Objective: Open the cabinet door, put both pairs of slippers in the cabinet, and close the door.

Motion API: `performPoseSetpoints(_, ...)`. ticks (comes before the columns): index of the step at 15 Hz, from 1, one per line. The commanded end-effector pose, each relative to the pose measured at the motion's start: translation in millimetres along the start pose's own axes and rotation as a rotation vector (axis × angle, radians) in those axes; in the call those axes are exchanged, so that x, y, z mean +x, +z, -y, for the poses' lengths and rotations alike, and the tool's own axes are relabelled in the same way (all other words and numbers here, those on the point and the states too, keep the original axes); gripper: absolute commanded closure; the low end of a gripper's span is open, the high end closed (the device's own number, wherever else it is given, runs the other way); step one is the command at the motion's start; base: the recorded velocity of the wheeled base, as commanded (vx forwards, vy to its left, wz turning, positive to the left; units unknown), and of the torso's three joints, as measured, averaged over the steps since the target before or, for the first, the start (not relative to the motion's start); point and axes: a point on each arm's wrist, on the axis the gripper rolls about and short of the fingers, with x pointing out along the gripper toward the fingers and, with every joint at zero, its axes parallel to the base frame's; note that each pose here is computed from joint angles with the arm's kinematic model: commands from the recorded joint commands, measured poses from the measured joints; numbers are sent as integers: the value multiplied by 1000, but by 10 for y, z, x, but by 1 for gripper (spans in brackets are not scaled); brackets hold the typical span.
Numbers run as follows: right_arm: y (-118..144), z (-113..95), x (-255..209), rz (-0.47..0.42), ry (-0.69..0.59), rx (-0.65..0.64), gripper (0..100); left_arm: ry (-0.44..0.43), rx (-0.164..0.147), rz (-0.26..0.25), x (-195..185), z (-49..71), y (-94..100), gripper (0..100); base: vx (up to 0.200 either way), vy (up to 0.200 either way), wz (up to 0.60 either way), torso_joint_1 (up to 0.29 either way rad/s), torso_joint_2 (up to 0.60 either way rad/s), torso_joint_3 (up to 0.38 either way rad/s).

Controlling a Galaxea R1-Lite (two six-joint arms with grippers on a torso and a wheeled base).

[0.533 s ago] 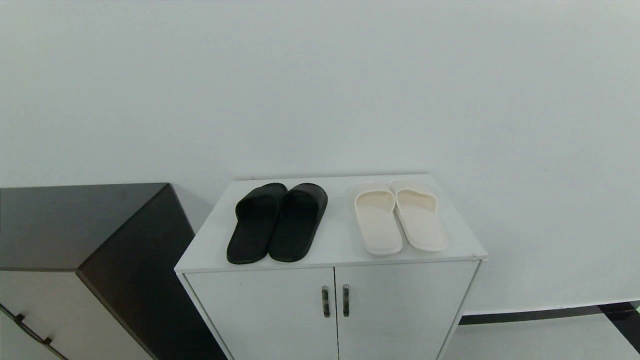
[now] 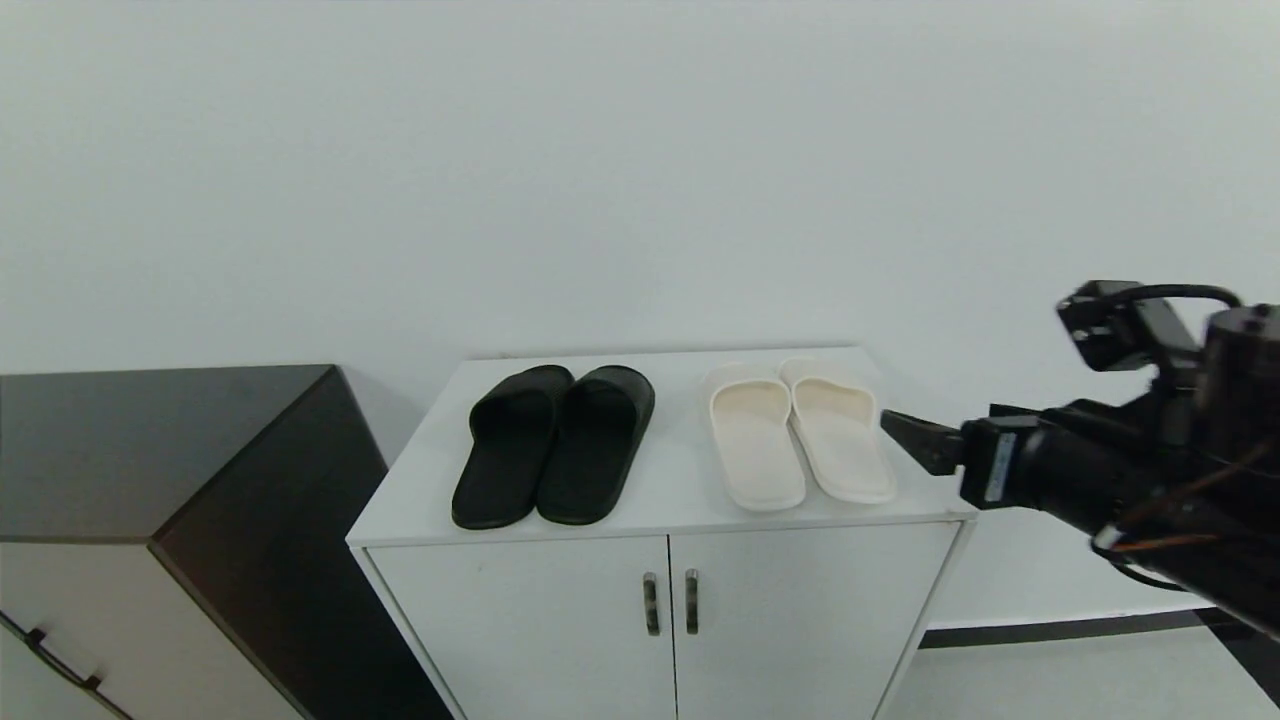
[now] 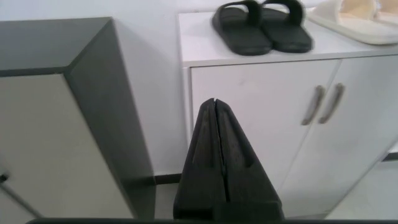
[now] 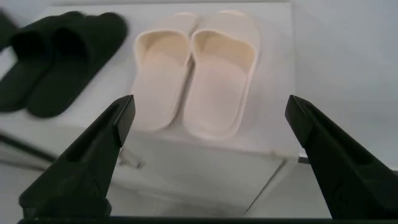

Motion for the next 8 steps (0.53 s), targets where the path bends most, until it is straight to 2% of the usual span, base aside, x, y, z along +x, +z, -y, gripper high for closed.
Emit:
performPoseSetpoints(1, -195, -270, 620, -56, -47, -18, 0, 1, 0, -1, 1, 0, 1, 100, 0, 0, 0, 0, 0, 0)
performPoseSetpoints(4, -319, -320, 959, -84, -75, -29, 0, 1, 0, -1, 1, 0, 1, 100, 0, 0, 0, 0, 0, 0)
performPoseSetpoints(8, -306, -314, 1264, -55, -101, -29, 0, 1, 0, -1, 1, 0, 1, 100, 0, 0, 0, 0, 0, 0)
